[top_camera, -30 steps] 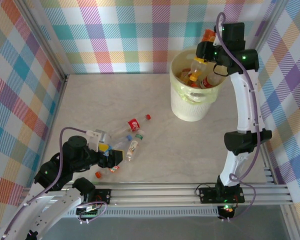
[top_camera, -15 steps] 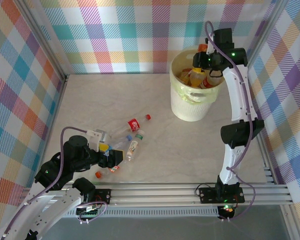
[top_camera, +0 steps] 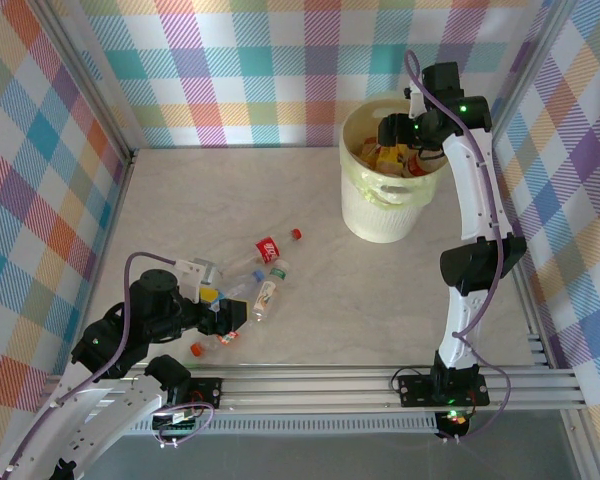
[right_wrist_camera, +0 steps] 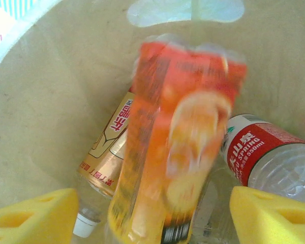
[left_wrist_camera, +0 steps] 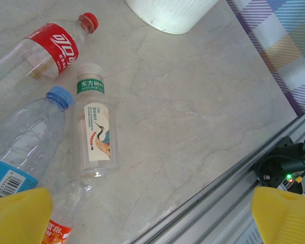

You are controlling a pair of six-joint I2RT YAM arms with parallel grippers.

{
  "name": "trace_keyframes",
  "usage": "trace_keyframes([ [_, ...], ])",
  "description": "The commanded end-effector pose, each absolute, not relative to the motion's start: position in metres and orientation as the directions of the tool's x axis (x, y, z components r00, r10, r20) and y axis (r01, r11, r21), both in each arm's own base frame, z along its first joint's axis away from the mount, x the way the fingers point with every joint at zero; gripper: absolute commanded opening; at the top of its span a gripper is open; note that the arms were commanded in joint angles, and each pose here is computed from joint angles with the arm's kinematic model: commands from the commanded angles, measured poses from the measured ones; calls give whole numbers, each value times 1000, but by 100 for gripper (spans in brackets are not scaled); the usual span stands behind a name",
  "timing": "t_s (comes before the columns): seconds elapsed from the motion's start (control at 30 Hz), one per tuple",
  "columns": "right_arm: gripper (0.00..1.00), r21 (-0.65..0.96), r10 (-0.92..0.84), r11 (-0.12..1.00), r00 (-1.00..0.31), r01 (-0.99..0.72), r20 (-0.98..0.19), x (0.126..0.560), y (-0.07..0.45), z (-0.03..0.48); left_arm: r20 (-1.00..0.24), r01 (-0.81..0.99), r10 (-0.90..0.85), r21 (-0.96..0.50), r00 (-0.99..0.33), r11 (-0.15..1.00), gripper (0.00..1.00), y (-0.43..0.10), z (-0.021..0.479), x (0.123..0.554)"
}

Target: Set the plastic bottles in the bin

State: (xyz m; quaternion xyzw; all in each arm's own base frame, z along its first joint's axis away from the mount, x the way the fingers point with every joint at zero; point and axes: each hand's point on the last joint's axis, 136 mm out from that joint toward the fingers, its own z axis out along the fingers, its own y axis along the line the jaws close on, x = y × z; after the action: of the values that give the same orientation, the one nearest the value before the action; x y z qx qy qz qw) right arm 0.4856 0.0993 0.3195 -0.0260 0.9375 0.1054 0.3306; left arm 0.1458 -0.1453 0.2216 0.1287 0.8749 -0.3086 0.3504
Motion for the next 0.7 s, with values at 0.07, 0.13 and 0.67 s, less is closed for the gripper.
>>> trace_keyframes([
  [0.07, 86, 174, 29, 979, -769, -108, -638, 479, 94, 332, -698, 456, 14, -453, -716, 766, 100, -148, 222, 147],
  [0.13, 86, 173, 39, 980, -760, -98, -648, 477, 92, 338, -698, 455, 13, -452, -716, 767, 100, -148, 222, 147],
  [0.67, 87, 282, 37, 925, -678, -254, -734, 407, 115, 388, -628, 304, -34, -423, -777, 854, 100, -129, 219, 154],
])
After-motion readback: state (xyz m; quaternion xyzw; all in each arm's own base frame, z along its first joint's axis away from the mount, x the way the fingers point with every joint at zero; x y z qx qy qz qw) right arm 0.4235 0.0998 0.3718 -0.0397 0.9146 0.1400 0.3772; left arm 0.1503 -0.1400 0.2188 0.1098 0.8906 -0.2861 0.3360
